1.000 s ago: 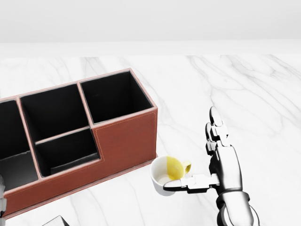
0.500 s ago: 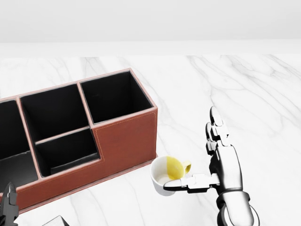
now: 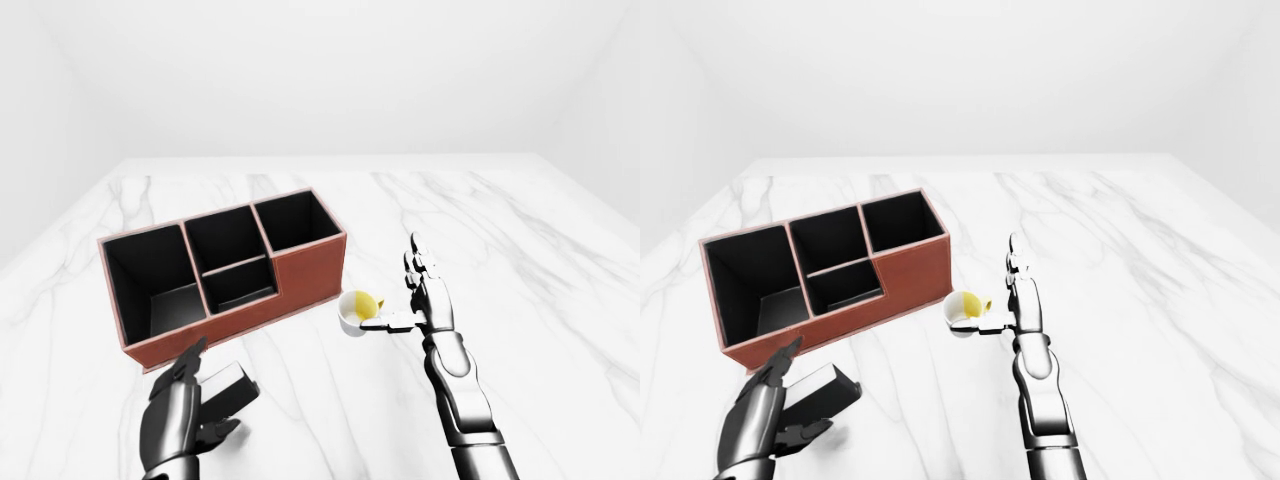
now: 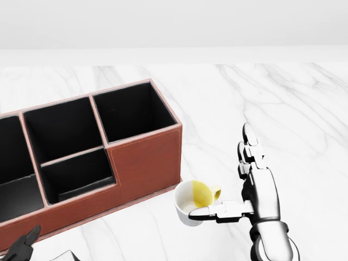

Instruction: Pick up the book and place it in the front compartment of the caddy.

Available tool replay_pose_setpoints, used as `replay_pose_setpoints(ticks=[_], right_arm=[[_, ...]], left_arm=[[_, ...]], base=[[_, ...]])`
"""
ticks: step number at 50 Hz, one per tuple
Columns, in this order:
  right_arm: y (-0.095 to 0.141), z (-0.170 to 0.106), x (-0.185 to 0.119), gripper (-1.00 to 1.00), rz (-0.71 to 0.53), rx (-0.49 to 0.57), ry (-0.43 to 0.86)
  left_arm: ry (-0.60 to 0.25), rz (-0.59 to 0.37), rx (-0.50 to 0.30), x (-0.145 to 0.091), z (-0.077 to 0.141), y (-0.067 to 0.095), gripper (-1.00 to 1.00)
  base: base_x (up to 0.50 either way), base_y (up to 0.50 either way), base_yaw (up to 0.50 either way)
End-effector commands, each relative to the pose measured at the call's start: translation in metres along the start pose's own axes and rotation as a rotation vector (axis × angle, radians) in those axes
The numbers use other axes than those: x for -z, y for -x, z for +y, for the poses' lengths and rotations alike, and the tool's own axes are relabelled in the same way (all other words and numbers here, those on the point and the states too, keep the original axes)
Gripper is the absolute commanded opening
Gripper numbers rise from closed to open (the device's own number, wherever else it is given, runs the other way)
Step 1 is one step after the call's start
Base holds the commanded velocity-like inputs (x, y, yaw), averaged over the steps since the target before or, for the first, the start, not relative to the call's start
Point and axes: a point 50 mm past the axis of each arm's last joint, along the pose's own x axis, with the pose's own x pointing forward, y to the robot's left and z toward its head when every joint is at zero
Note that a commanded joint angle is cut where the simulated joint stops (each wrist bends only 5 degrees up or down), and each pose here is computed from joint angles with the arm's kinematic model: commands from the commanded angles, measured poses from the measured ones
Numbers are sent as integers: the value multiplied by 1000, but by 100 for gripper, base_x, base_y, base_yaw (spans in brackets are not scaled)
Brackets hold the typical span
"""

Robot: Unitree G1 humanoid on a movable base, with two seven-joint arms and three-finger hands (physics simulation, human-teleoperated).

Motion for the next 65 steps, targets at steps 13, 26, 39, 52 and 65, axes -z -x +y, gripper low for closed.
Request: replay_pose_setpoints(ticks=[13,26,39,52,65], right_arm=[[-2,-3,5,100,4,6,-6],[-1,-2,3,100,3,8,-7],[-2,-4,3,100,1,11,-10],[-2,-4,0,100,-1,13,-12],[-2,-4,0,100,-5,12,-14]], left_arm=[[-47,-10,74,7,-16,-1,-87],[-50,-14,77,7,-17,0,-89],[-29,-35,59,0,-9,2,-91],[14,-68,0,-13,11,-3,-93],[53,-148,-48,-39,32,-3,-94]], base=[[0,0,0],[0,0,0],[0,0,0],[0,0,0],[0,0,0]])
